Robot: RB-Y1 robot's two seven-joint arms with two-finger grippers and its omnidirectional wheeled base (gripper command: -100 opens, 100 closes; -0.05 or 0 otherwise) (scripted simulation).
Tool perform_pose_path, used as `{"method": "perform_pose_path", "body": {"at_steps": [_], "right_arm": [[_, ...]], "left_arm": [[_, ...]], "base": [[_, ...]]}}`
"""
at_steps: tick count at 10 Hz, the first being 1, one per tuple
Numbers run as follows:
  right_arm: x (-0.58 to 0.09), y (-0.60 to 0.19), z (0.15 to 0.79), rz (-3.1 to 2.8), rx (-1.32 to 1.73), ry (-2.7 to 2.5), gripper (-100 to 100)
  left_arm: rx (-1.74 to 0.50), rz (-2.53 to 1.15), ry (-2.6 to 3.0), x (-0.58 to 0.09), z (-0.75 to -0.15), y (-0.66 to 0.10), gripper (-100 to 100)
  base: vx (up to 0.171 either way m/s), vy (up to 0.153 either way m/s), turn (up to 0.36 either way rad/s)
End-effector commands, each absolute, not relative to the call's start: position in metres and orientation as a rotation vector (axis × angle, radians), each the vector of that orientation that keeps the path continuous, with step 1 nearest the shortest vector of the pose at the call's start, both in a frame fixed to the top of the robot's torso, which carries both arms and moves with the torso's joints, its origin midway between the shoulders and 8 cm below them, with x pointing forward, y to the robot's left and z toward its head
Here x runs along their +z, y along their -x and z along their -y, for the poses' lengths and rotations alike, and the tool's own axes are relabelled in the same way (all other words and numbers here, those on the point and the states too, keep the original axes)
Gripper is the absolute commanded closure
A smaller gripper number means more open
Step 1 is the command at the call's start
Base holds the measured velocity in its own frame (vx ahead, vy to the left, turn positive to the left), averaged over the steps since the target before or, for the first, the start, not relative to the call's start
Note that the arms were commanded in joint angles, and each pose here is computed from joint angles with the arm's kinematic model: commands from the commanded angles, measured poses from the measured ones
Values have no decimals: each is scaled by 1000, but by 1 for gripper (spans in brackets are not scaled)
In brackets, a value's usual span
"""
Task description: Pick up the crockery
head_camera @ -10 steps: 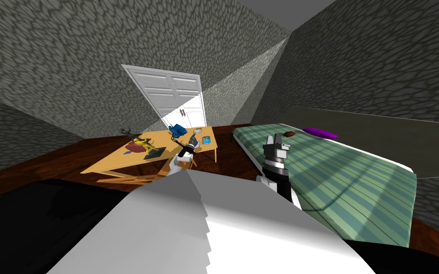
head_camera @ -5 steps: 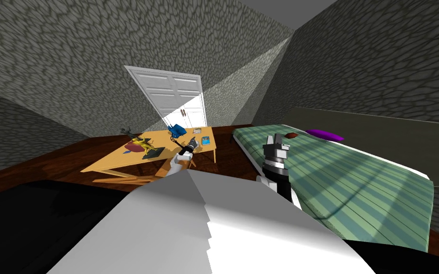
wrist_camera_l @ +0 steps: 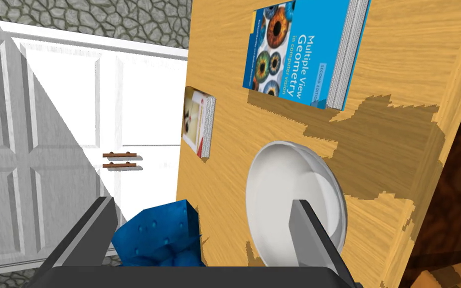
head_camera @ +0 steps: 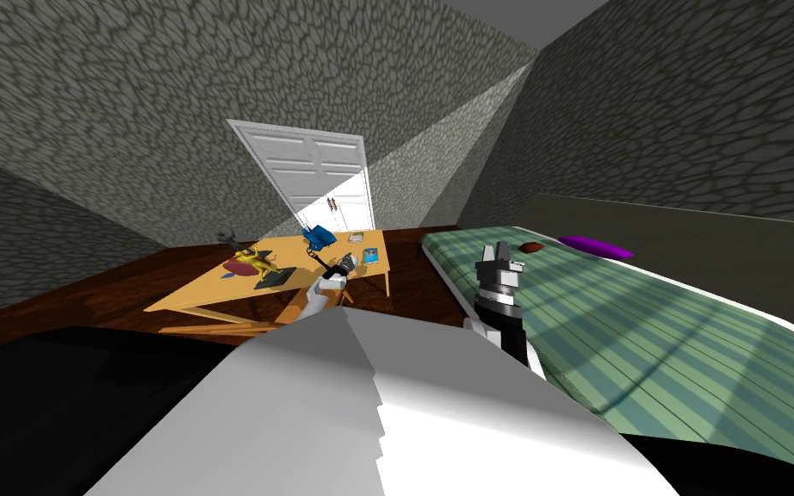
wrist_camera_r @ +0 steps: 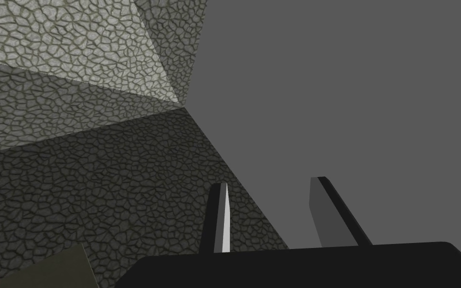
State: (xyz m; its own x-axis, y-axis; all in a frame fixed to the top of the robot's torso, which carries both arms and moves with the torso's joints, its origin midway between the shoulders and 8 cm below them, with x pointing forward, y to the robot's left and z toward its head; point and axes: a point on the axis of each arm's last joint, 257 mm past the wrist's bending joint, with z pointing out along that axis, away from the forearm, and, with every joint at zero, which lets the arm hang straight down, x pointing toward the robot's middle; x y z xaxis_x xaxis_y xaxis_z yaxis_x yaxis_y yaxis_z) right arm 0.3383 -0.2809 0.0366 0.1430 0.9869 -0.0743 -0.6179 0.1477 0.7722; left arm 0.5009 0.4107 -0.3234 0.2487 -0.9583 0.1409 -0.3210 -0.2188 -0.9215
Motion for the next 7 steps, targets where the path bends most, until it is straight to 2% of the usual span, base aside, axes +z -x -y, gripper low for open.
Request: {"method": "perform_pose_path", "body": {"at_steps": [1, 5, 7], "right_arm": [[37, -338, 281, -683, 1293, -674, 0], [37, -338, 281, -683, 1293, -674, 0], [37, -338, 281, -683, 1293, -674, 0]], "left_arm": [[-928, -1207, 1773, -342, -426, -496, -100], [-828, -1225, 1891, -375, -453, -481, -100], [-777, -1233, 1949, -389, -466, -471, -100]], "base": [[56, -39, 27], [66, -26, 23], [109, -21, 27]]}}
